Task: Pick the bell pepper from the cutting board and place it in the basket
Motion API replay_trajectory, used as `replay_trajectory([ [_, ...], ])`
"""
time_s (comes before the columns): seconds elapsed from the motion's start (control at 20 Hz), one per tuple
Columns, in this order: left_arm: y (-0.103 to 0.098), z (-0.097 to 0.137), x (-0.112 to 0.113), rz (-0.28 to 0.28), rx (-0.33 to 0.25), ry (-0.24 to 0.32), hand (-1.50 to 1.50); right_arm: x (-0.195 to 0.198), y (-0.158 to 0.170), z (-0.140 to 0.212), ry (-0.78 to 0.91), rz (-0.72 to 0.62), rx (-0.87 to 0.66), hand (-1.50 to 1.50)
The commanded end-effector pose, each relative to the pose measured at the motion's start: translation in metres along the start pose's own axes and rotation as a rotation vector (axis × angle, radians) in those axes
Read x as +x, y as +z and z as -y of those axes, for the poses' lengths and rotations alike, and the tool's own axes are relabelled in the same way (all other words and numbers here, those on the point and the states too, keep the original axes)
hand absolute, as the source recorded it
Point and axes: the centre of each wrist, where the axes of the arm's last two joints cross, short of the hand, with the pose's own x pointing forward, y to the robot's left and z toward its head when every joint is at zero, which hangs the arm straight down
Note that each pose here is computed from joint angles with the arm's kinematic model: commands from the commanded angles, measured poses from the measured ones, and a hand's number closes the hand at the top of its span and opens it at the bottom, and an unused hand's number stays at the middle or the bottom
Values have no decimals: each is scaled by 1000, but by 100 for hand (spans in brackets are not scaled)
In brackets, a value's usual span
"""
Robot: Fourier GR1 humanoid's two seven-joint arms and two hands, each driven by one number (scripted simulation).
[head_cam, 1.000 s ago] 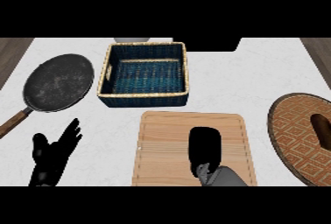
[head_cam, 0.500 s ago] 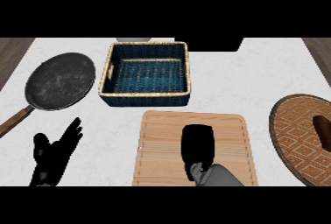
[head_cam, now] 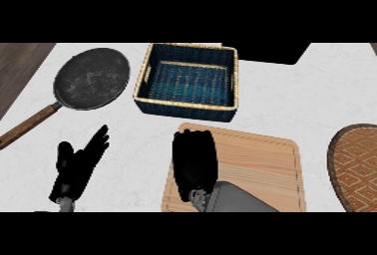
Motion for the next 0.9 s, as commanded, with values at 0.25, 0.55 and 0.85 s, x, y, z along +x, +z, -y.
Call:
replay_trajectory([
  [0.25,0,2,-19,-112,-22,-20,0,12,17,89,-597,47,-418,150],
  [0.55,0,-1,-21,-125,-9,-20,0,26,14,132,-702,-20,-538,150],
  [0.85,-4,-3,-18,-148,10,-13,0,38,4,191,-752,-95,-670,150],
])
